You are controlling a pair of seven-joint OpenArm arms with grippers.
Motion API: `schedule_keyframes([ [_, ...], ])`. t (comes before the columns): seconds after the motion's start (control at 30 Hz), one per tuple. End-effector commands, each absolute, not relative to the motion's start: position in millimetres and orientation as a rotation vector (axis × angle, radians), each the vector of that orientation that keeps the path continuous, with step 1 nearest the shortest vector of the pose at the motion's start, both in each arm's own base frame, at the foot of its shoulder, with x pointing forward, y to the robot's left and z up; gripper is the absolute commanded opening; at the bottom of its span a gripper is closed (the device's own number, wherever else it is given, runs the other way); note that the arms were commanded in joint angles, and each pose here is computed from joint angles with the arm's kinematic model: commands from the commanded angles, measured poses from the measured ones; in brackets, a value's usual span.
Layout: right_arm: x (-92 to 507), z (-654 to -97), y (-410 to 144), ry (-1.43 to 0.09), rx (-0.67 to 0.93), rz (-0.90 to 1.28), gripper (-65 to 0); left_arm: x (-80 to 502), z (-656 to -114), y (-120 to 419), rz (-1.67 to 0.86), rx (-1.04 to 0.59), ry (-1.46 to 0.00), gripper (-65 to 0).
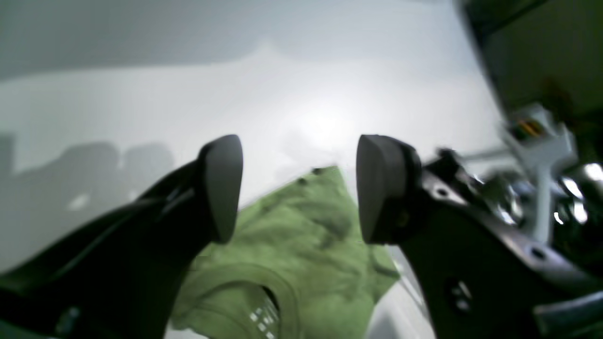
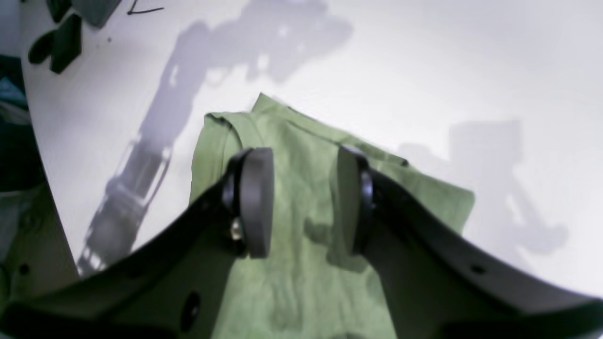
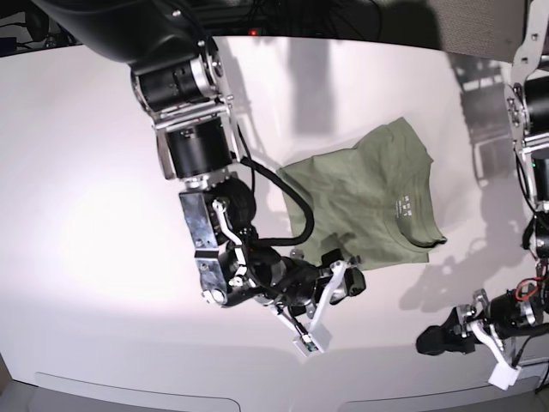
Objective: Fold the T-shirt properly
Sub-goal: 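Lower the folded bundle onto the table with both grippers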
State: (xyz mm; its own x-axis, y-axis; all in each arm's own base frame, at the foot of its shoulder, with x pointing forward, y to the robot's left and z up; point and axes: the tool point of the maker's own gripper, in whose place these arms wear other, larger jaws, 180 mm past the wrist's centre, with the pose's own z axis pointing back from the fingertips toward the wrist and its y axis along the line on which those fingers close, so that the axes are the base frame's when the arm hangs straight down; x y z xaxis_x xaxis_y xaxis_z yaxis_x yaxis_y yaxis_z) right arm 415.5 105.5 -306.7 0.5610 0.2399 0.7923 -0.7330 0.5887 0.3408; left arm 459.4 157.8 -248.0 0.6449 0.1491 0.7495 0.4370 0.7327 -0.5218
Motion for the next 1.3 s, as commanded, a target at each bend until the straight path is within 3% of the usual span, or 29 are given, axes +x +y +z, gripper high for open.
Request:
schedule_keyframes([
  [0.0, 431, -281, 111, -0.847, 0.732, 0.658, -42.1, 461, -233, 154, -0.199, -0.771, -0.917, -28.1],
  [0.33, 449, -345, 97, -0.657, 0.638, 0.624, -42.1, 354, -324, 54, -0.188, -0.967, -0.725, -28.1],
  [0.43, 442, -363, 90, -0.619, 0.590, 0.644, -42.1, 321, -348, 37, -0.167, -0.944, -0.697, -28.1],
  [0.67, 411, -399, 81, -0.496, 0.586, 0.630, -42.1, 305, -405, 70, -0.158, -0.623, -0.719, -28.1],
  [0.93, 383, -422, 29, -0.329, 0.588, 0.576, -42.1, 324, -404, 91, -0.223, -0.477, -0.750, -28.1],
  [1.27, 293, -470, 5, -0.178, 0.492, 0.772, -42.1, 349, -388, 138, -0.229, -0.346, -0.816, -28.1],
])
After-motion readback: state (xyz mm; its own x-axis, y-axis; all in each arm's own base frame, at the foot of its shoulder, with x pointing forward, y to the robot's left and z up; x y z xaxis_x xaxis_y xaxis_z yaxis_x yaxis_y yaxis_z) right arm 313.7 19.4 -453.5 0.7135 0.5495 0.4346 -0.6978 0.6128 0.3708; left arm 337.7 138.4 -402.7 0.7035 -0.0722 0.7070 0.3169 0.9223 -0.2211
